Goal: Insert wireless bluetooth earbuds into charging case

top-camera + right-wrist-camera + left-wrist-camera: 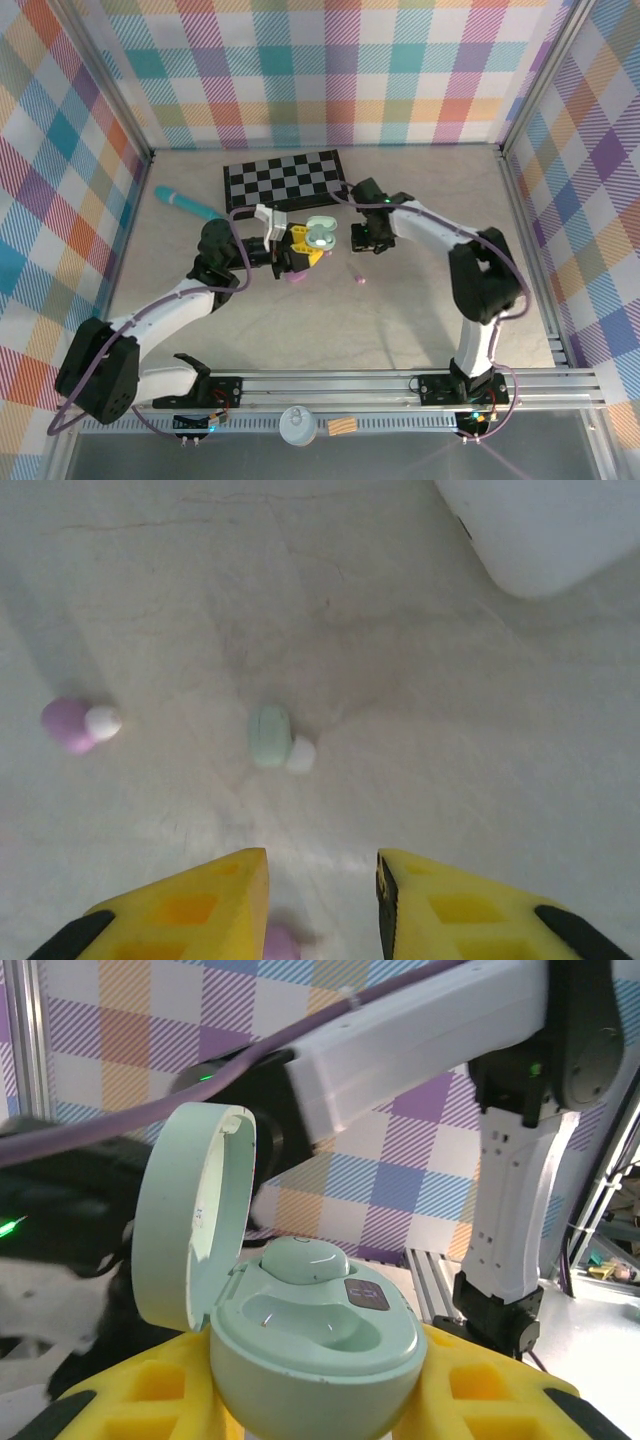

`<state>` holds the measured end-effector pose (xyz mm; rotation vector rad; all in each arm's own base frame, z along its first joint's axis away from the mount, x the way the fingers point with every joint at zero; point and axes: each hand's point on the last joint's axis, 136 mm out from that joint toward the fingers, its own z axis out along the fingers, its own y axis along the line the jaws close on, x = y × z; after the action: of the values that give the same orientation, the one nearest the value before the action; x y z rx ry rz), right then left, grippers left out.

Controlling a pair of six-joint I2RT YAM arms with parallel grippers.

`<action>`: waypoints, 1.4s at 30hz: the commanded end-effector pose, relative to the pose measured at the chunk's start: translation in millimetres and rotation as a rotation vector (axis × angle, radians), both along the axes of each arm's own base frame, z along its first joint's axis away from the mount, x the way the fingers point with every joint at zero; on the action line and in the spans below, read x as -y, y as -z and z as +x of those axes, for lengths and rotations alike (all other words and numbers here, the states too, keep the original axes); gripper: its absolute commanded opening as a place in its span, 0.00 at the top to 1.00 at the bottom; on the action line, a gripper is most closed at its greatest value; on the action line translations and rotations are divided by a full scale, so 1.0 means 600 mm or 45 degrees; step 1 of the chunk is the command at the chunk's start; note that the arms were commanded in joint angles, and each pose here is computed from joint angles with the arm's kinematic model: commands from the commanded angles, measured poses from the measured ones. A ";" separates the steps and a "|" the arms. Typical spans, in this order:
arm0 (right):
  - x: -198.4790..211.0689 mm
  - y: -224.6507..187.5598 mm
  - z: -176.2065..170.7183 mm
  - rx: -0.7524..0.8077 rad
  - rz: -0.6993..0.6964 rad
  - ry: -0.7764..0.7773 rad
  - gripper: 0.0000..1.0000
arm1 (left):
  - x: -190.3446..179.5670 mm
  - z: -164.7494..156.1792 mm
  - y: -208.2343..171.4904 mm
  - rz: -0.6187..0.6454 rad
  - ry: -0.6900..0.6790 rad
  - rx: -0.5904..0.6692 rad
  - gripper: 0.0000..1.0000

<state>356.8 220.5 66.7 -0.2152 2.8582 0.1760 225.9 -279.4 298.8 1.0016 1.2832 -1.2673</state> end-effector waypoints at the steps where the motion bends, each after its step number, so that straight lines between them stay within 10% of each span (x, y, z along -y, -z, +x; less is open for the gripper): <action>1: 0.005 0.017 0.010 -0.015 -0.165 -0.016 0.67 | -0.016 -0.015 -0.010 -0.004 -0.031 0.071 0.66; 42: -0.036 0.075 0.025 0.002 -0.722 -0.265 0.74 | -0.038 -0.040 -0.008 0.063 -0.103 0.082 0.65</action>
<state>371.0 245.8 25.5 -0.5654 2.8218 -0.5133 200.6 -258.3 302.0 1.0030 1.3129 -1.1541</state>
